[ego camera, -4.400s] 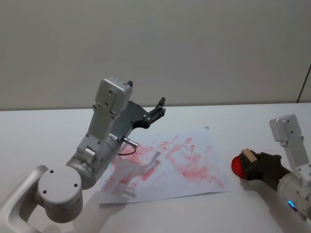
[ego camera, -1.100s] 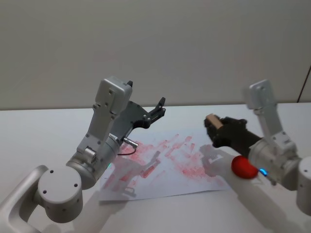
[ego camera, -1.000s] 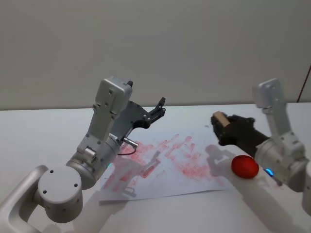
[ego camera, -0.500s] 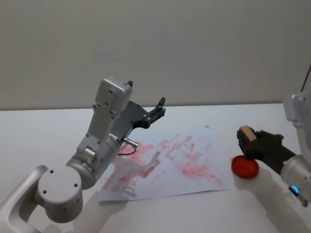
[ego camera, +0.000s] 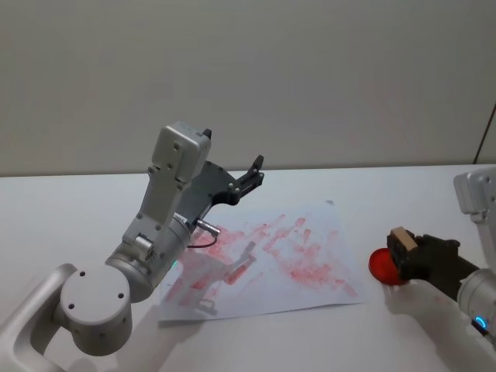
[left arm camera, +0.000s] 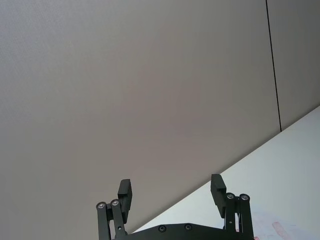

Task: Use the one hand to pick up the stamp and affix it onto the A4 paper.

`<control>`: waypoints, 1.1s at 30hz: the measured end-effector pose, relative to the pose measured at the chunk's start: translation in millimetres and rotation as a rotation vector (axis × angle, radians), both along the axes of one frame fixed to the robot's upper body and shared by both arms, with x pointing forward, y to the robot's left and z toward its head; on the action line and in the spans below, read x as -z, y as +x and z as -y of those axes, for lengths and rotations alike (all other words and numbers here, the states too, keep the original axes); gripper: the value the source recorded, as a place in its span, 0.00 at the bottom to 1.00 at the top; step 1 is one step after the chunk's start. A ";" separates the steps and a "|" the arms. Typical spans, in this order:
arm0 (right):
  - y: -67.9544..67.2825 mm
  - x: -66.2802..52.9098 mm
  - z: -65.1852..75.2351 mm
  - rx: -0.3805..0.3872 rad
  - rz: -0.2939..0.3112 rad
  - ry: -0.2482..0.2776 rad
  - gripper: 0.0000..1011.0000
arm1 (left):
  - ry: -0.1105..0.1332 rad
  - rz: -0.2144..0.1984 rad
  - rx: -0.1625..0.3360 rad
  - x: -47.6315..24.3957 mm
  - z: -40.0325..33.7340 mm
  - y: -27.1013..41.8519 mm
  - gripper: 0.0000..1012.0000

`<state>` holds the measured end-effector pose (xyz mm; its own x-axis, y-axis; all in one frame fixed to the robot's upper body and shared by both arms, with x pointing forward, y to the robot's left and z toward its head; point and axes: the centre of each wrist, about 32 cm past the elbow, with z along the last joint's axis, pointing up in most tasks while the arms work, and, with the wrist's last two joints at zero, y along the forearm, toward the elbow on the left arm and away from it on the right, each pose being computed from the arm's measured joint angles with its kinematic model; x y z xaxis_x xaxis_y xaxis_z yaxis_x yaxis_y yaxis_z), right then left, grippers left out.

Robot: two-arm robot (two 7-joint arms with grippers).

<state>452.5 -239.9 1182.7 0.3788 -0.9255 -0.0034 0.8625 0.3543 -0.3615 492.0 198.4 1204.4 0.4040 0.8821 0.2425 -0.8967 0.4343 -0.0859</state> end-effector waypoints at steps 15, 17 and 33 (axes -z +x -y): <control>7.6 6.7 5.4 -0.014 -0.058 -0.040 0.22 | 0.000 0.000 0.000 0.0 0.0 0.0 0.99; 9.9 7.3 5.6 -0.018 -0.063 -0.044 0.22 | 0.000 0.000 0.000 0.0 0.0 0.0 0.99; 22.2 7.8 5.5 -0.043 -0.075 -0.065 0.48 | 0.000 0.000 0.000 0.0 0.0 0.0 0.99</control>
<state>474.7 -245.4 1174.9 0.4195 -0.9074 0.0261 0.8165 0.3646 -0.4476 492.0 198.4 1204.4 0.4039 0.8821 0.2425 -0.8967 0.4343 -0.0859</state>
